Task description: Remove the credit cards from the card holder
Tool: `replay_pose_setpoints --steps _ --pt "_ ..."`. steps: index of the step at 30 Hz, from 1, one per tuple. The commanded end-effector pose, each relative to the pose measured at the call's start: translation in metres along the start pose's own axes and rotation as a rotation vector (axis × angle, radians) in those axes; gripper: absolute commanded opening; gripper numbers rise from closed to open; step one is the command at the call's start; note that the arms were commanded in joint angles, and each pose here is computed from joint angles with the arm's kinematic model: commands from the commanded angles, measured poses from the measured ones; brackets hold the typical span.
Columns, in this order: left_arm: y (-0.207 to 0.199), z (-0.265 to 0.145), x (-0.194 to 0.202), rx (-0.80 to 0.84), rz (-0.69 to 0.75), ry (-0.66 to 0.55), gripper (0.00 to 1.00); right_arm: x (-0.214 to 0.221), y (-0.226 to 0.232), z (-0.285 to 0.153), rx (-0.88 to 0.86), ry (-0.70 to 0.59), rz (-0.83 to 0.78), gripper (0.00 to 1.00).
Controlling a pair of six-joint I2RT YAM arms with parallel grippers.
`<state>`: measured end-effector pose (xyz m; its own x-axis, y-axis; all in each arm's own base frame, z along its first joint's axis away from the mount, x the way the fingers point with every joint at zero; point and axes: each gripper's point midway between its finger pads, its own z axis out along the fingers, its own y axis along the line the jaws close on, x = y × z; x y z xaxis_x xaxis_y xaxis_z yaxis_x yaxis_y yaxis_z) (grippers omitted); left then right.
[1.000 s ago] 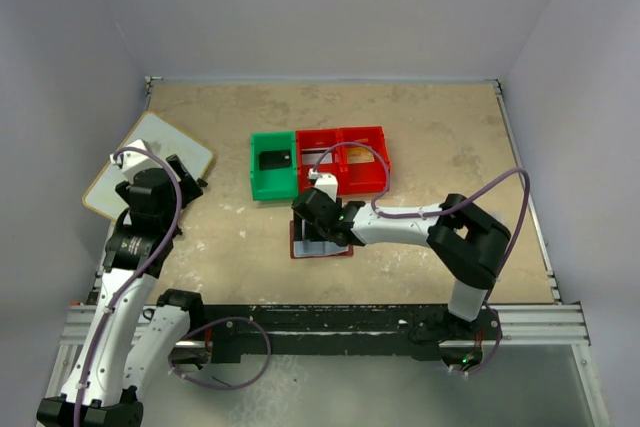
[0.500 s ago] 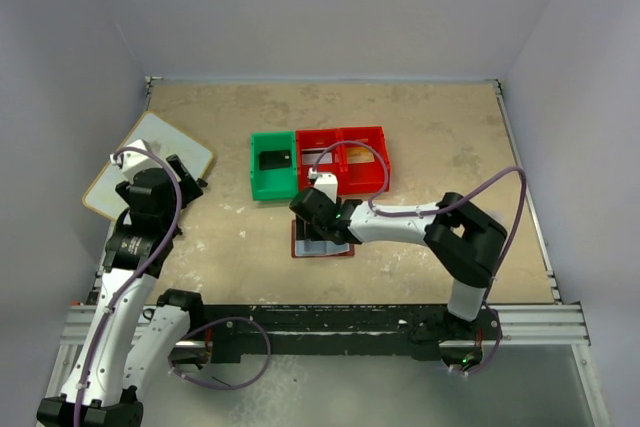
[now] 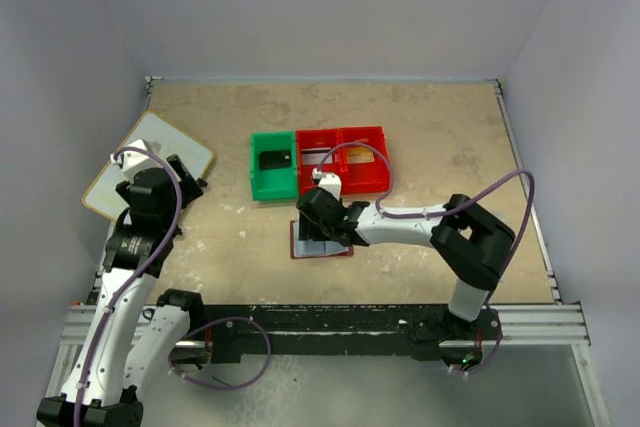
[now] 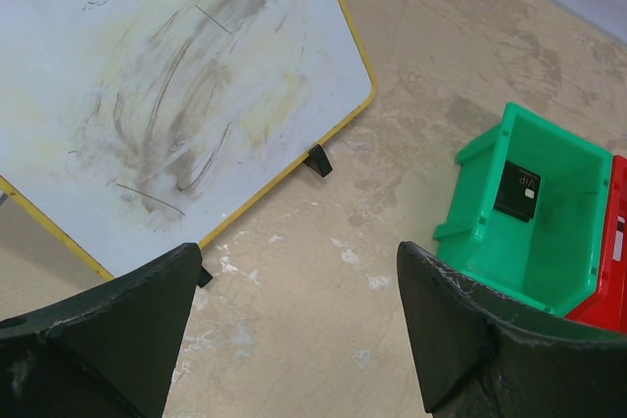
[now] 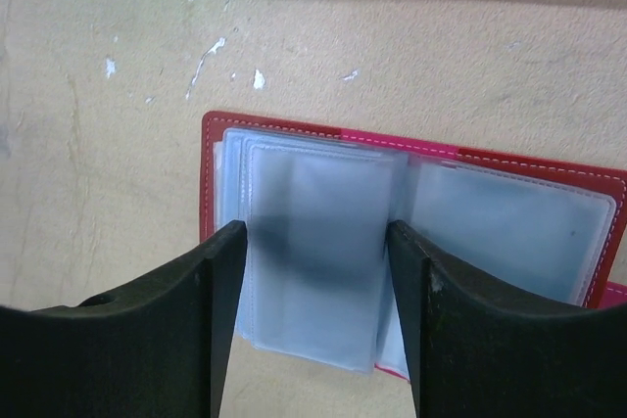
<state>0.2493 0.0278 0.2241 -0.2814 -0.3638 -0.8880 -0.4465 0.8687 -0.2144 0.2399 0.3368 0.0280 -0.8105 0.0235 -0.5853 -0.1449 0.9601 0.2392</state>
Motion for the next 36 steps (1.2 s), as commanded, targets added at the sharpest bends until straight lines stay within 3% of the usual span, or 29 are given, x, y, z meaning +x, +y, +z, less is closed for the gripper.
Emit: replay_pose_setpoints --steps 1,9,14,17,26,36 --pt "-0.005 0.0 -0.01 0.023 0.001 -0.028 0.78 -0.015 0.02 -0.015 -0.141 -0.025 0.05 0.63" --pt "-0.005 0.0 -0.009 0.024 0.003 -0.025 0.78 -0.007 0.004 -0.008 -0.12 0.003 0.072 0.59" --pt "-0.005 0.0 -0.009 0.024 0.005 -0.023 0.78 -0.018 -0.004 -0.001 -0.025 -0.029 0.032 0.7" --pt "-0.006 0.001 -0.009 0.027 0.004 -0.023 0.78 -0.017 -0.008 0.003 0.041 -0.02 0.005 0.71" --pt "-0.005 0.002 -0.008 0.016 0.008 -0.018 0.78 -0.013 -0.009 0.006 0.053 -0.016 -0.004 0.58" --pt "-0.007 0.01 -0.001 0.011 0.023 0.008 0.78 -0.017 0.007 -0.008 -0.079 -0.047 0.039 0.53"
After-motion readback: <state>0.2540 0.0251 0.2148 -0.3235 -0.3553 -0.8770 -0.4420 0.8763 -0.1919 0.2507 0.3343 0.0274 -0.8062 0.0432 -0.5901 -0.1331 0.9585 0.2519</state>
